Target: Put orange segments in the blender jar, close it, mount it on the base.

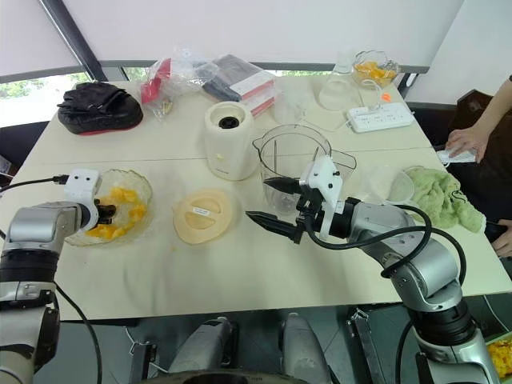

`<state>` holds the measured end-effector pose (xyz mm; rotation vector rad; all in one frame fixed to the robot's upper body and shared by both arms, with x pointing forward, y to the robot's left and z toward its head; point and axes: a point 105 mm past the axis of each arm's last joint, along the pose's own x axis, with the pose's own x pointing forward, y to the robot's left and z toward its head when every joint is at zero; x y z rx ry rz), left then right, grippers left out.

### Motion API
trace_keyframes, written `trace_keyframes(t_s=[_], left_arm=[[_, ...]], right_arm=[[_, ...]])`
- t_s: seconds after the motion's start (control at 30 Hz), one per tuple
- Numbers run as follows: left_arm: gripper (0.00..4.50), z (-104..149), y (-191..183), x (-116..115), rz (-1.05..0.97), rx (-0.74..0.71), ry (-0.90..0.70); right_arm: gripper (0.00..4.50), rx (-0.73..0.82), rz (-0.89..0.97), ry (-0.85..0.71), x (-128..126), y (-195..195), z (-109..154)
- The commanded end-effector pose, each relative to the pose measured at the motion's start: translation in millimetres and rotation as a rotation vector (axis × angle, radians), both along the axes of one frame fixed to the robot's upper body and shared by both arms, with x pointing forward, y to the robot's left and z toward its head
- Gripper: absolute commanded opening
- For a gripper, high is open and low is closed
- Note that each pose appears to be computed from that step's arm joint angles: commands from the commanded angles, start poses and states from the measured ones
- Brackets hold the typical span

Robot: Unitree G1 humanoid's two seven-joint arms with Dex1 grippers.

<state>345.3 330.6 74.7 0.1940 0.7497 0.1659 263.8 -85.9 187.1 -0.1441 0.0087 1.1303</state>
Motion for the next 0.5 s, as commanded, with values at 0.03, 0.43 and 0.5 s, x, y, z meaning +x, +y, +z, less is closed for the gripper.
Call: trace_keyframes(t_s=[0.03,0.43,0.5], left_arm=[[2.0,3.8,2.3,-0.1,0.0,0.024,-0.007],[0.33,5.9,-3.2,-1.2,-0.027,0.026,-0.025],[0.33,6.5,-3.4,-2.7,-0.028,0.022,-0.031]], right_arm=[[3.86,0.007,0.017,-0.053,-4.1,2.4,10.4],[3.86,-0.001,0.018,-0.056,-3.3,2.5,9.4],[3.86,-0.004,0.017,-0.055,-3.3,2.4,8.5]])
